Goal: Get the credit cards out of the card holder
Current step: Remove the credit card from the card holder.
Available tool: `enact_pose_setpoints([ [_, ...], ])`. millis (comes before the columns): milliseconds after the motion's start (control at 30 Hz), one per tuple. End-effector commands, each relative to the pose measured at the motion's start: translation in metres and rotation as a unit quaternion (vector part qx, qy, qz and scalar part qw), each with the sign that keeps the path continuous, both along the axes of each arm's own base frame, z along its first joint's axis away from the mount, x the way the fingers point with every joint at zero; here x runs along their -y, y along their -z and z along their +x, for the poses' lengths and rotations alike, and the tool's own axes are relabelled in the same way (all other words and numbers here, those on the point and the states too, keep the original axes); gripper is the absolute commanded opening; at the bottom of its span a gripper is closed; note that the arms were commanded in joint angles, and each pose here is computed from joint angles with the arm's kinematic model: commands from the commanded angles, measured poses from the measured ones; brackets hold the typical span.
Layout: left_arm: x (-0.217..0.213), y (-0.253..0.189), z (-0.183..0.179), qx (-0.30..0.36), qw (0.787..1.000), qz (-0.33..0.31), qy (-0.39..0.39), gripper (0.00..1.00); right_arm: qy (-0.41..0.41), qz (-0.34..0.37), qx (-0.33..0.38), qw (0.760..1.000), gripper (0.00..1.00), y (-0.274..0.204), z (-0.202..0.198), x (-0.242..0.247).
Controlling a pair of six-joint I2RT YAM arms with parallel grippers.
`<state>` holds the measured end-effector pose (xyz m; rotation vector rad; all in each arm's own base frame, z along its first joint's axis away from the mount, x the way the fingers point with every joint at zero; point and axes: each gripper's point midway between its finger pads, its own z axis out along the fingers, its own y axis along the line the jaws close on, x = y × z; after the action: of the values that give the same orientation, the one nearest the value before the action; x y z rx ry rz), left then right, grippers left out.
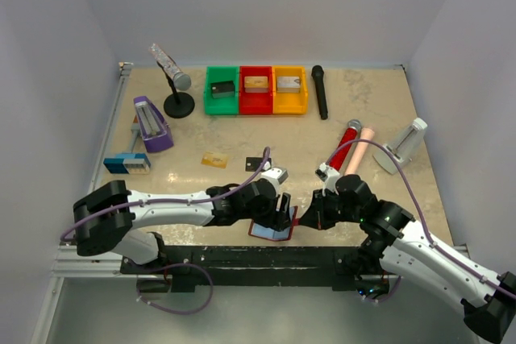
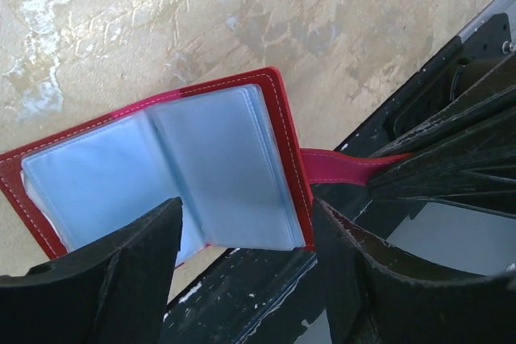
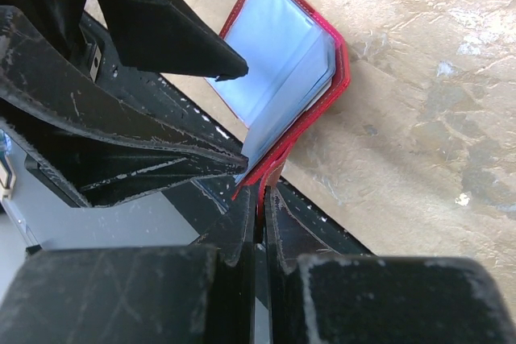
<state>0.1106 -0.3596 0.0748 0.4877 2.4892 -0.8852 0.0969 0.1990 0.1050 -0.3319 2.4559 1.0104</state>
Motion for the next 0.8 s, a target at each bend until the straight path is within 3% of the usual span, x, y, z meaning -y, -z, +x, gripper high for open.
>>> enact_pose_setpoints([
  [0, 0.018, -0.014, 0.0, 0.009, 0.999, -0.024, 0.019, 0.7, 0.0, 0.001, 0.018, 1.0, 0.0, -0.006, 0.005, 0.0],
  [500, -0.004, 0.014, 0.005, 0.0, 0.998, 0.05, -0.026, 0.66, 0.001, 0.002, 0.019, 1.0, 0.0, -0.008, 0.006, 0.0],
  [767, -0.018, 0.01, 0.011, 0.013, 0.997, 0.054, -0.054, 0.66, 0.0, 0.002, 0.019, 1.0, 0.0, -0.008, 0.005, -0.001],
])
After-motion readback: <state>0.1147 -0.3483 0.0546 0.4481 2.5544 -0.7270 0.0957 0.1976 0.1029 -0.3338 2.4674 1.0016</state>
